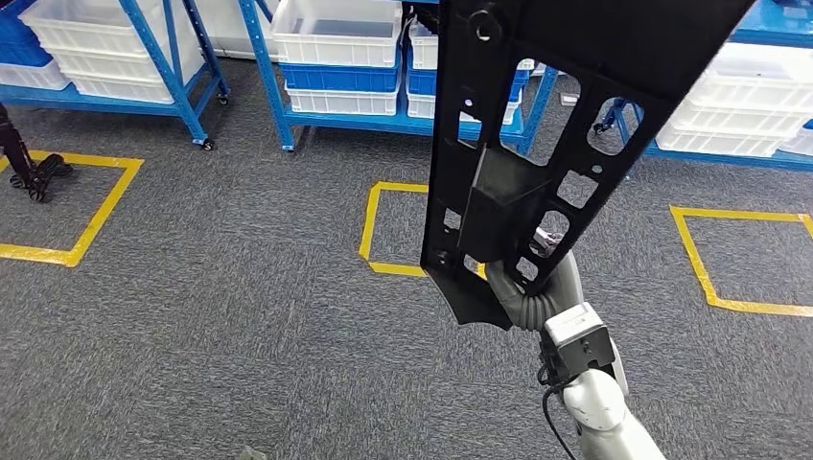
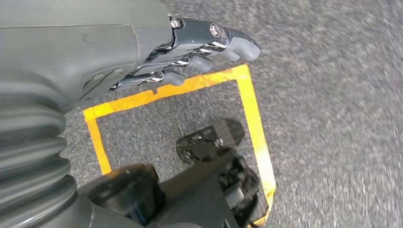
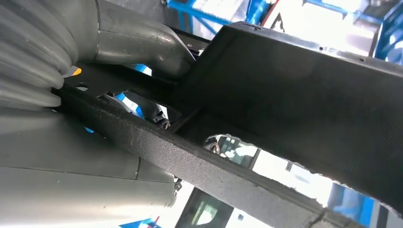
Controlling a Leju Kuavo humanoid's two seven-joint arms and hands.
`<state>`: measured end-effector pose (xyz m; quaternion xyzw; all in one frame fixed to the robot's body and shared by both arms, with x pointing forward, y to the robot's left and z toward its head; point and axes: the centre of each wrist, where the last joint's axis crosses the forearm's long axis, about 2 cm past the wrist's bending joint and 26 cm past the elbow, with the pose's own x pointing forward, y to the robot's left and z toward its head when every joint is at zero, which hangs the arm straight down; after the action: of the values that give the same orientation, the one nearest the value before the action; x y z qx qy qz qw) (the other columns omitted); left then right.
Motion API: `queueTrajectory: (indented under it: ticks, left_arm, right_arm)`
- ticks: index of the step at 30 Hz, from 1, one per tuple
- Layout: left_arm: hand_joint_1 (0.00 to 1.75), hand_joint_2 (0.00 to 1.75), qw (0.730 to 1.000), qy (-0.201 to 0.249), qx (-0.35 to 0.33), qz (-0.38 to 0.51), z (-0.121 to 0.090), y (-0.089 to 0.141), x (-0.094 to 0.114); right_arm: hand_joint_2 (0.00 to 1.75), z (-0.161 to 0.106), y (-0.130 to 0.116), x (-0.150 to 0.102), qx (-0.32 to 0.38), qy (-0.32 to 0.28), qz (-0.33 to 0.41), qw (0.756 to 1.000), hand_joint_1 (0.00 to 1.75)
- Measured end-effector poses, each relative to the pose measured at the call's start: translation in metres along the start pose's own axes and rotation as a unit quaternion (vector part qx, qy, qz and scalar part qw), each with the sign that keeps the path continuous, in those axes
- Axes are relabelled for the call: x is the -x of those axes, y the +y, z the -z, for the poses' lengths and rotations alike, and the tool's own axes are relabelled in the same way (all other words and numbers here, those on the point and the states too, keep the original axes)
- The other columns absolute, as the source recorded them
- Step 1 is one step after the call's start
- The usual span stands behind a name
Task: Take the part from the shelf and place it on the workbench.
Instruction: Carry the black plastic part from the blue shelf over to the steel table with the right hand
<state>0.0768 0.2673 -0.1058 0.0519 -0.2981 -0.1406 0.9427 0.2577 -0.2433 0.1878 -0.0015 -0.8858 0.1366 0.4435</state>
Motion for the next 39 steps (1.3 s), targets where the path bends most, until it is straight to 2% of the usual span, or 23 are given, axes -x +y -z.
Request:
queueTrajectory:
  ticks: [39]
  left_arm:
    - [0.0,1.75,1.0,-0.002,-0.002,-0.003,0.0011,0.0008,-0.0021]
  right_arm:
    - [1.75,-0.0005,-0.0007,-0.0001,-0.004,-0.003,-0.011,1.0,1.75]
